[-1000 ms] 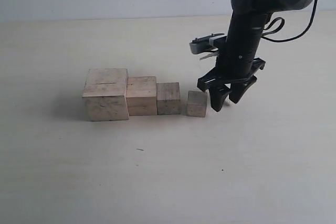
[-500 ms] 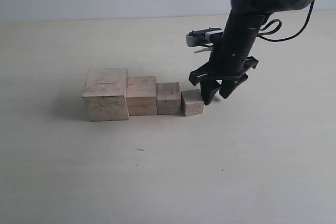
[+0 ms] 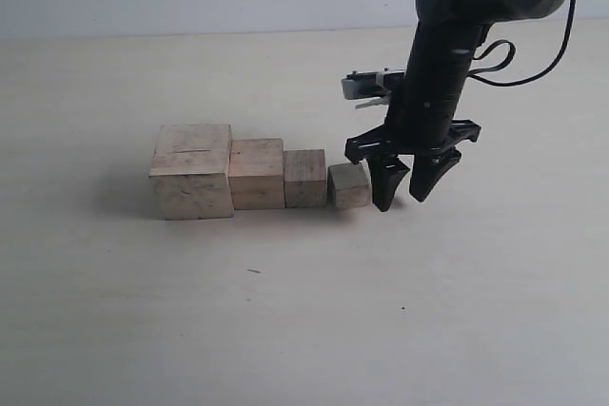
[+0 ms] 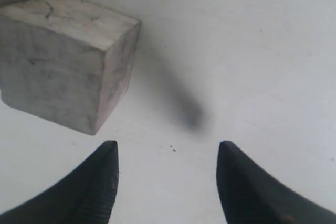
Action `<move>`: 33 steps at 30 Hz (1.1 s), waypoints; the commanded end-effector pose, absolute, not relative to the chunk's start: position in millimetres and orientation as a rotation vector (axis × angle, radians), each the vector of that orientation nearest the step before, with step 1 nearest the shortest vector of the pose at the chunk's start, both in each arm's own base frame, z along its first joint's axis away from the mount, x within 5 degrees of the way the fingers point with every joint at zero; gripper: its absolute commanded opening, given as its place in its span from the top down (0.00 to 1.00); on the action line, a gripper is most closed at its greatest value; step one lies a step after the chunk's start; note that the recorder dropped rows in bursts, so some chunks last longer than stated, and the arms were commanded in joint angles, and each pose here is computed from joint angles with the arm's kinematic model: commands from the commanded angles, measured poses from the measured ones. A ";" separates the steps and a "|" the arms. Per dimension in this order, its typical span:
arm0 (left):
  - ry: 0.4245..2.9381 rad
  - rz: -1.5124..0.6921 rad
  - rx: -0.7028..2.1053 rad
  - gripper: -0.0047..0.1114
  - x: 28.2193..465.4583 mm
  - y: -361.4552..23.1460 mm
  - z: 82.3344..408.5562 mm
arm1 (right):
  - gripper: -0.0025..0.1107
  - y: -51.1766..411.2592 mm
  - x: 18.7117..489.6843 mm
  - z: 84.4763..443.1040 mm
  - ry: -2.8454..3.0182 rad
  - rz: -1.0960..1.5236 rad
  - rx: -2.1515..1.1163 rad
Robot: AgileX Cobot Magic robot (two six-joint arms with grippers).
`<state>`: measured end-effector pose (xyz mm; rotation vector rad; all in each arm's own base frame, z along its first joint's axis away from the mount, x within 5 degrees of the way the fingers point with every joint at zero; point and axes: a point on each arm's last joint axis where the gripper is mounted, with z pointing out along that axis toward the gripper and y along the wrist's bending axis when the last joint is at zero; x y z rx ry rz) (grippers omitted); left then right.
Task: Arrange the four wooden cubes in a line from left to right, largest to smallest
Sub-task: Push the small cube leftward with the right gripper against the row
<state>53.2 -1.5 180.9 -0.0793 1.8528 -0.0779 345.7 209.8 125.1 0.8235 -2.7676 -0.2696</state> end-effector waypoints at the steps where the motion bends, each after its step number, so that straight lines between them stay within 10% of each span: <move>1: 1.838 -0.072 -0.079 0.96 53.2 -1.1 181.2 | 0.50 223.4 336.7 125.8 -2.746 -0.271 0.868; 33: 1.838 -0.072 -0.079 0.96 53.2 -1.1 181.2 | 0.50 227.6 333.7 130.5 -2.773 -0.220 0.837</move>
